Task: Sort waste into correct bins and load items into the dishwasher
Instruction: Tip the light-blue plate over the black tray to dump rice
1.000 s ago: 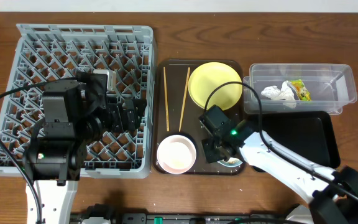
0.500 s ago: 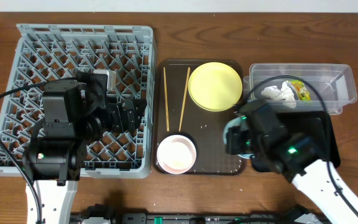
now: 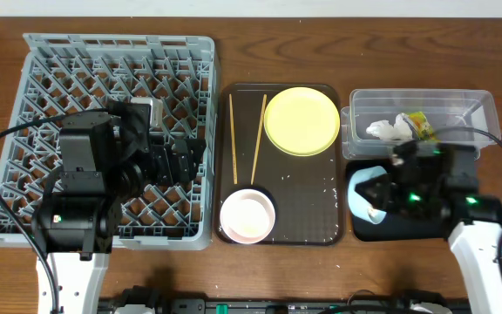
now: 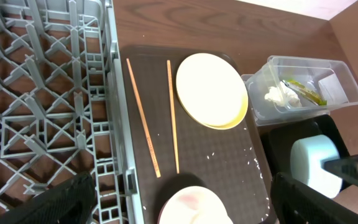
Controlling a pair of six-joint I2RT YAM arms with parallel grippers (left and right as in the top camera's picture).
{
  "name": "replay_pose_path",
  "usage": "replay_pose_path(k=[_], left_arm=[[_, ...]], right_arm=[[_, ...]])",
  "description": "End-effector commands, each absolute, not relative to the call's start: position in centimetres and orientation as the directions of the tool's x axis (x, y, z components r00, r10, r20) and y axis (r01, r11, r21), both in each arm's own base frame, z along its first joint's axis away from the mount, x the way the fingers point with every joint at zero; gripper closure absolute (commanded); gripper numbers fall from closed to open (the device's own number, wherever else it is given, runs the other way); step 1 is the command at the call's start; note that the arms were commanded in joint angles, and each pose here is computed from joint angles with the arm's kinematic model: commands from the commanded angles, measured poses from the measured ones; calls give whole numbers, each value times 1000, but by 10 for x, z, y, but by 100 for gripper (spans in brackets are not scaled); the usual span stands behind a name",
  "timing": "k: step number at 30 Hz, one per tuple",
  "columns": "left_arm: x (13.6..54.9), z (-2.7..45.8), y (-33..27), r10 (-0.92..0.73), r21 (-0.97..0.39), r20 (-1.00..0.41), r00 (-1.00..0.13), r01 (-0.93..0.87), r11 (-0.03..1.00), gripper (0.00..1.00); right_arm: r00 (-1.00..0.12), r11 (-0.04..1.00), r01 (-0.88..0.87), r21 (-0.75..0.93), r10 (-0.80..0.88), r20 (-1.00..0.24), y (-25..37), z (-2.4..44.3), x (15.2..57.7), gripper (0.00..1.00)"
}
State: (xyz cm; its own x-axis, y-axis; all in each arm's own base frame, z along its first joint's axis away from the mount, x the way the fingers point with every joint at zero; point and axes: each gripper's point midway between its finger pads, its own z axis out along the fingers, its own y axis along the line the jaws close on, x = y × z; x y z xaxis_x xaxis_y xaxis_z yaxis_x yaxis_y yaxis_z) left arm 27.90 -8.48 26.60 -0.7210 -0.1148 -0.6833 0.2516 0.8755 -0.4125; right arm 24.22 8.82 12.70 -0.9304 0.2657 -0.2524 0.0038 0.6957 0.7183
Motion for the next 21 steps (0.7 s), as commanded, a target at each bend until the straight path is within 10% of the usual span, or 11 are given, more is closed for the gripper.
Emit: replay_pose_path(k=[1, 21], left_arm=[[279, 276, -88, -116, -421, -696, -709, 271, 866, 9], [279, 276, -88, -116, -421, -696, -709, 271, 866, 9]], right_arm=[[-882, 466, -232, 854, 269, -387, 91, 168, 237, 99], [-807, 410, -287, 866, 384, -449, 57, 170, 245, 99]])
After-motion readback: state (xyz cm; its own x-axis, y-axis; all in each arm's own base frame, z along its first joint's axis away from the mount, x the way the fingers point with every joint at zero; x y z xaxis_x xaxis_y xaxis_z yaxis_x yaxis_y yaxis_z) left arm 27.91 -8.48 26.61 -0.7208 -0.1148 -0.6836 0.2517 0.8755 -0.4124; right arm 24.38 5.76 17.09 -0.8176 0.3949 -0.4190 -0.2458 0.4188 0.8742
